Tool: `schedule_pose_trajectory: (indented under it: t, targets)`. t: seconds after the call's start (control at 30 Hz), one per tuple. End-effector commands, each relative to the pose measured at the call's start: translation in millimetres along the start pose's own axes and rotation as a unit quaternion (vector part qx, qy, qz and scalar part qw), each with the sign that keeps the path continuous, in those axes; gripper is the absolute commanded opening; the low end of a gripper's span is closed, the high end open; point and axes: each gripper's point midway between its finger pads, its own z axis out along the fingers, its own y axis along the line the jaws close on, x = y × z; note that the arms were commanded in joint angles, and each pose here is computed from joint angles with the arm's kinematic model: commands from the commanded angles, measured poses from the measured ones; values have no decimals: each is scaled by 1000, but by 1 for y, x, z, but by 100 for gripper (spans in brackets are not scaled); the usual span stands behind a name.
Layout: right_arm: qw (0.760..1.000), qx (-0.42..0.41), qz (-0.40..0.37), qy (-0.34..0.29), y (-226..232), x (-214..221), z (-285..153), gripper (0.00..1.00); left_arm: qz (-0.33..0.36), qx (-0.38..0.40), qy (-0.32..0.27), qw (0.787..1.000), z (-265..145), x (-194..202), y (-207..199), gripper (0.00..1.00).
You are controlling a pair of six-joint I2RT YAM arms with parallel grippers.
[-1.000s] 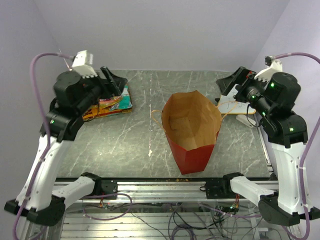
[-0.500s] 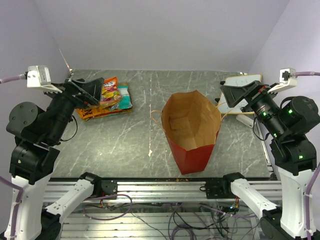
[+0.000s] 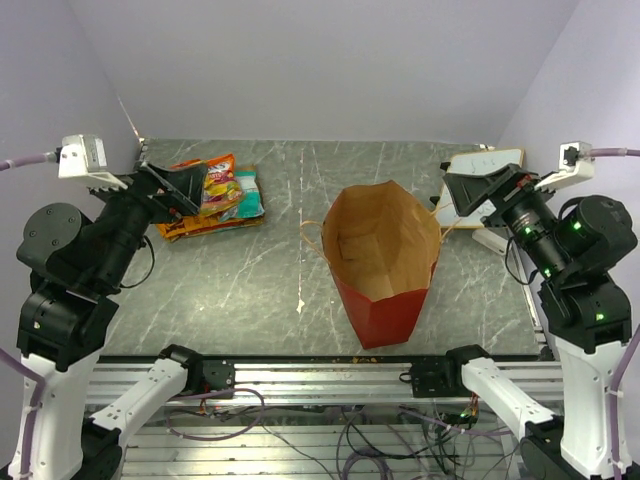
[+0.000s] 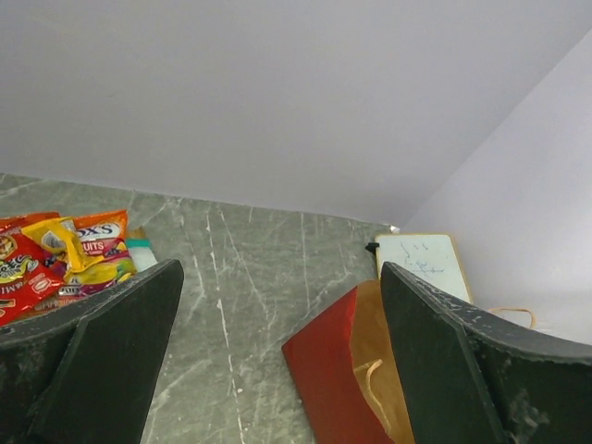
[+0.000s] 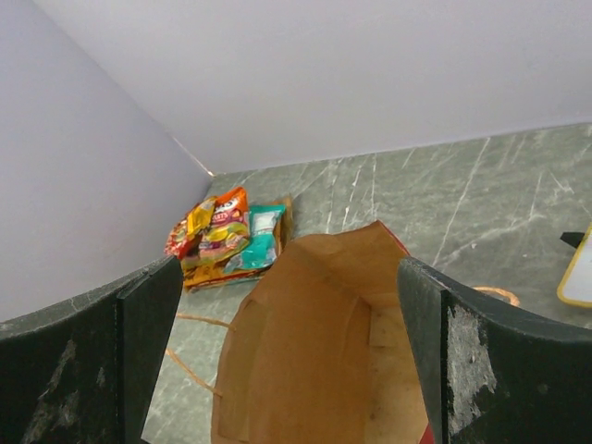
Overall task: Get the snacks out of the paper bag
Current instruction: Reset both arms
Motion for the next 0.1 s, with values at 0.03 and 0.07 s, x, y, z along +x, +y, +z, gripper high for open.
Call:
schedule_pose_trajectory:
  t: [0.03, 0.07]
  targets:
    - [999, 29, 0, -18, -12, -4, -2, 100, 9, 1, -2, 1000, -4, -4, -1, 99]
    - [999, 36, 0, -18, -14, -4, -1, 100, 10, 0, -2, 1000, -3, -3, 0, 99]
